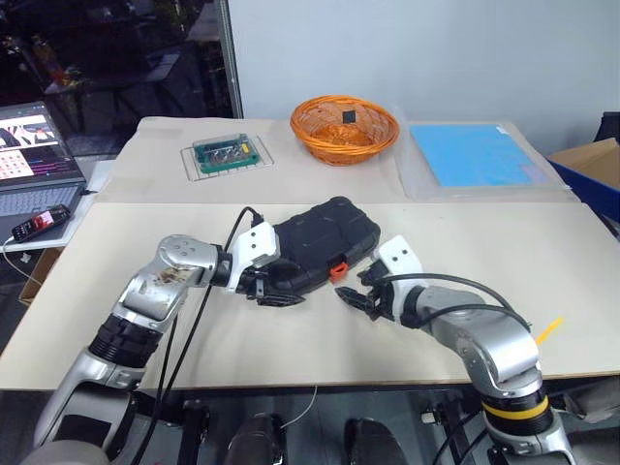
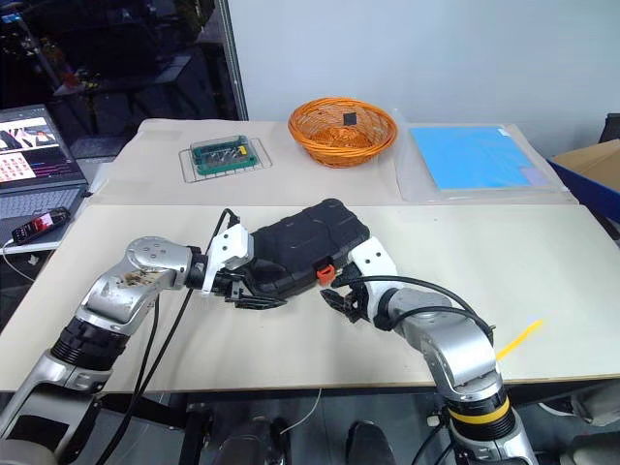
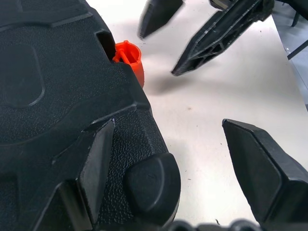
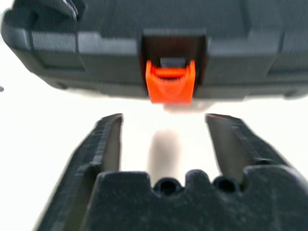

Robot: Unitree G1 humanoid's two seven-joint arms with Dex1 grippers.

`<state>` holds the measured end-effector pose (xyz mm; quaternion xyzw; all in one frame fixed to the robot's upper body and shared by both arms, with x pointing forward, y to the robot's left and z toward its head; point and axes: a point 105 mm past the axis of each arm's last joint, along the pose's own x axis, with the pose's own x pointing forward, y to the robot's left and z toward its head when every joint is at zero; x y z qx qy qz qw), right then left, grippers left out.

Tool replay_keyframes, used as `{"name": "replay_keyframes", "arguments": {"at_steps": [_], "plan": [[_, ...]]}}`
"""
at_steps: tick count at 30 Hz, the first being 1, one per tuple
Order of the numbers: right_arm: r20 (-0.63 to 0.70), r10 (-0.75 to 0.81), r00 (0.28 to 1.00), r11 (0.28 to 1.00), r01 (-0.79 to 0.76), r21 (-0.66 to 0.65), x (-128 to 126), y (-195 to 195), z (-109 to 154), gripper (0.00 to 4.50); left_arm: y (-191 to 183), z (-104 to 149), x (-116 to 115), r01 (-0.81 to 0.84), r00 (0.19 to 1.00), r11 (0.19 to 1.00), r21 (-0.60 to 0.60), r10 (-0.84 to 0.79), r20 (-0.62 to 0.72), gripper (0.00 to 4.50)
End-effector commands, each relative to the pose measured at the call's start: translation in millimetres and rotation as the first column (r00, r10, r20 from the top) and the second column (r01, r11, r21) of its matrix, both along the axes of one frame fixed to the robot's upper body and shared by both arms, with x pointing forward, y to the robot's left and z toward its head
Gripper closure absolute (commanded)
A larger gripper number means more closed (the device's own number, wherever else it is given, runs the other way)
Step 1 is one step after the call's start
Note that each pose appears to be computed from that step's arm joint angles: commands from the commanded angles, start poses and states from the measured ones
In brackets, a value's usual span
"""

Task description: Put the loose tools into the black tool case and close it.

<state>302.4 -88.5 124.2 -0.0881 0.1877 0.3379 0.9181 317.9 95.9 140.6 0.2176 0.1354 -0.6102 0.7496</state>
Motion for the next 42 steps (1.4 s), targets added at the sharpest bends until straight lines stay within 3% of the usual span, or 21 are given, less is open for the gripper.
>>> {"name": "replay_keyframes", "arguments": {"at_steps": [1, 5, 6, 11, 19, 25, 31, 42], "plan": [[0.049, -0.016, 0.999, 0.999, 0.014, 0.04, 8.4, 5.4, 10.9, 2.85, 10.3, -41.7, -3.7, -0.047, 0.99, 0.995, 0.093, 0.058, -0.125, 0.66], [0.069, -0.054, 0.996, 0.997, 0.05, 0.055, 31.4, 14.7, 10.4, 4.32, 10.5, -43.1, -4.5, -0.047, 0.99, 0.994, 0.094, 0.059, -0.127, 0.66], [0.077, -0.06, 0.995, 0.996, 0.055, 0.066, 36.9, 17.6, 12.8, 4.48, 10.3, -43.4, -4.5, -0.047, 0.99, 0.994, 0.094, 0.059, -0.127, 0.66], [0.099, -0.059, 0.993, 0.996, 0.051, 0.075, 45.0, 21.1, 16.0, 4.48, 9.9, -44.5, -4.4, -0.048, 0.99, 0.994, 0.093, 0.06, -0.129, 0.66], [0.134, 0.002, 0.991, 0.983, -0.027, 0.182, 10.3, 9.5, 27.3, 4.48, 11.0, -48.1, -4.6, -0.063, 0.988, 0.994, 0.09, 0.075, -0.133, 0.66], [0.238, -0.079, 0.968, 0.958, 0.007, 0.286, 26.5, 8.9, 43.8, 4.48, 12.0, -48.8, -4.5, -0.069, 0.988, 0.994, 0.091, 0.081, -0.134, 0.66], [0.196, -0.072, 0.978, 0.974, 0.026, 0.225, 44.2, 17.2, 3.5, 4.48, 9.1, -44.4, -5.3, -0.071, 0.988, 0.994, 0.086, 0.081, -0.131, 0.66], [0.18, -0.006, 0.984, 0.997, -0.008, 0.076, 37.9, 24.7, -44.8, 4.48, 7.4, -44.0, -6.8, -0.094, 0.985, 0.992, 0.085, 0.105, -0.139, 0.66]]}}
